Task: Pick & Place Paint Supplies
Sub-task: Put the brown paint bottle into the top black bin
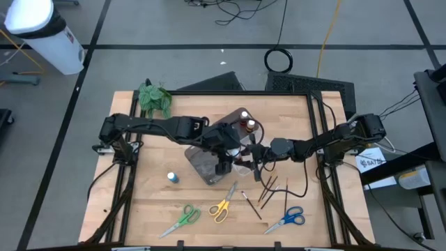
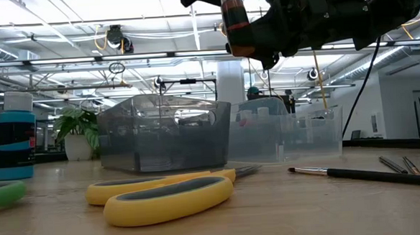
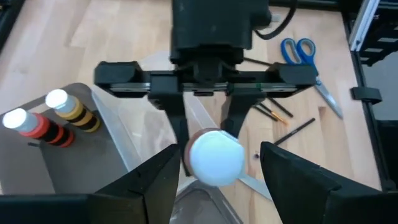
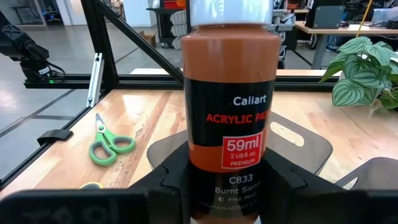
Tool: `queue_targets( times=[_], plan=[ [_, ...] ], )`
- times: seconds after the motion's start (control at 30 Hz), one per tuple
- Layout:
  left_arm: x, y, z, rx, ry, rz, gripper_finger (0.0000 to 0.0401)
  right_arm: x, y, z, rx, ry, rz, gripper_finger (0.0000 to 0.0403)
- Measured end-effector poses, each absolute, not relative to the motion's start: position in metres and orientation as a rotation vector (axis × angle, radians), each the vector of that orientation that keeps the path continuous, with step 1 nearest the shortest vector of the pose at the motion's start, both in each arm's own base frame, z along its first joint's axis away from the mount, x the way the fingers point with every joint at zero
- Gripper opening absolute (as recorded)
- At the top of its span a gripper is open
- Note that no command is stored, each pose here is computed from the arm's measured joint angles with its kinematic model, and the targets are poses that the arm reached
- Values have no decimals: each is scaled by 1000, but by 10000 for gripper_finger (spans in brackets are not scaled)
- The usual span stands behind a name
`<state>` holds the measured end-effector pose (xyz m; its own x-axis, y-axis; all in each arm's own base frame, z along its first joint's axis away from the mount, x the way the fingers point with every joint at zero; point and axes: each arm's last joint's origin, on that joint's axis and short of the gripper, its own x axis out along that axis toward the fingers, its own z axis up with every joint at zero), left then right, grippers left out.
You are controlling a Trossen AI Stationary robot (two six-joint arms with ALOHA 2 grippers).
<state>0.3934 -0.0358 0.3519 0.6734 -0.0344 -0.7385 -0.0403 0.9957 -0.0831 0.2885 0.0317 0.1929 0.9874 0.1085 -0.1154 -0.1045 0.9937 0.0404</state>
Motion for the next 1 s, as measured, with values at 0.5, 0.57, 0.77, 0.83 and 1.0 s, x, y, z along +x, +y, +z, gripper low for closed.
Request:
queue_targets(
  times=[0.5, 0.57, 0.77, 0.83, 1.0],
  plan=[
    [397, -31, 344, -90, 863, 20, 138, 288, 32, 192, 46, 125, 105, 115],
    [397, -31, 344, -90, 863, 20, 129, 288, 31, 192, 47, 126, 105, 114],
    [397, -31, 344, -92, 862, 17, 124, 288, 32, 192, 46, 130, 106, 117],
    [397, -31, 345, -91, 858, 20, 123, 288, 32, 192, 45, 129, 106, 117],
    [396, -31, 348, -70, 833, 27, 123, 288, 31, 194, 41, 115, 105, 125]
  ],
)
